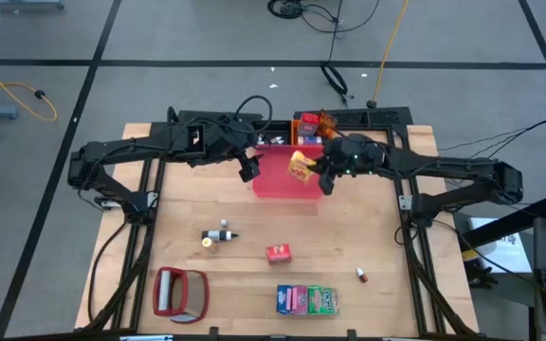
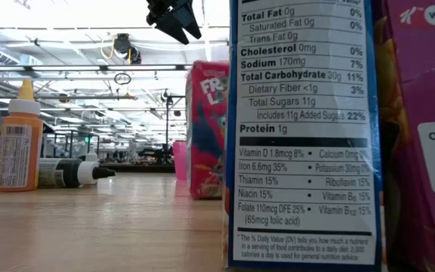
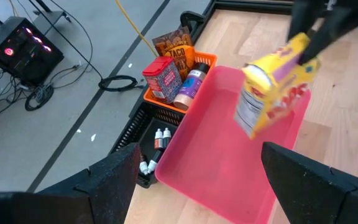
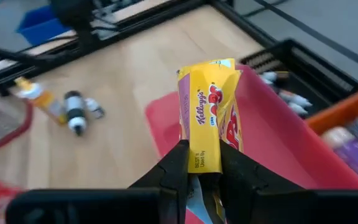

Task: Pick & Place Kitchen Items
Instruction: Put the yellow cereal box into the pink bin

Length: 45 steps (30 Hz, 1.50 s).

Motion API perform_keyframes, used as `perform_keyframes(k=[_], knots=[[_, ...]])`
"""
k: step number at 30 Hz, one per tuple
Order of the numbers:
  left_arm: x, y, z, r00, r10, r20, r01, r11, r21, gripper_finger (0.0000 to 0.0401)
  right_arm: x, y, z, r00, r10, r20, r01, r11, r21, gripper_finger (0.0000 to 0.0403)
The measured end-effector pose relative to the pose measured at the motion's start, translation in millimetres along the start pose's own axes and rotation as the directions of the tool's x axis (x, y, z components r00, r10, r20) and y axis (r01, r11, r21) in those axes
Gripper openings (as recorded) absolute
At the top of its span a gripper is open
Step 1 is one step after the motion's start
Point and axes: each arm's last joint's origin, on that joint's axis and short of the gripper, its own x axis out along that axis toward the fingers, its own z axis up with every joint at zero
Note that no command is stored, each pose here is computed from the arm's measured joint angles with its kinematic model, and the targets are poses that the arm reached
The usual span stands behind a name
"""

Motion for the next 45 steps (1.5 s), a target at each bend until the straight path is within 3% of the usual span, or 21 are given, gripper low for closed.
perform_keyframes(k=[11,15,28,36,45], knots=[[0.0,0.0,0.4,1.000,0.001,0.004,-0.001,1.000,-0.011,0.0335,3.3,-28.8,-2.1,0.970,-0.240,-0.030,0.242,0.960,0.138,0.0057],[0.0,0.1,0.5,1.000,0.002,0.005,-0.002,1.000,-0.014,0.0335,10.0,-35.5,-3.7,0.963,-0.265,-0.048,0.269,0.941,0.203,0.0057],[0.1,0.3,0.7,1.000,0.003,0.007,-0.003,1.000,-0.021,0.0335,41.9,-48.7,-21.6,0.892,-0.427,-0.149,0.451,0.860,0.239,0.0057],[0.1,0.3,0.7,1.000,0.003,0.007,-0.003,1.000,-0.017,0.0335,46.6,-53.4,-20.6,0.888,-0.441,-0.132,0.460,0.846,0.270,0.0076],[0.1,0.3,0.7,1.000,0.003,0.006,-0.003,1.000,-0.011,0.0335,46.0,-57.1,-19.9,0.883,-0.450,-0.131,0.469,0.836,0.285,0.0133]])
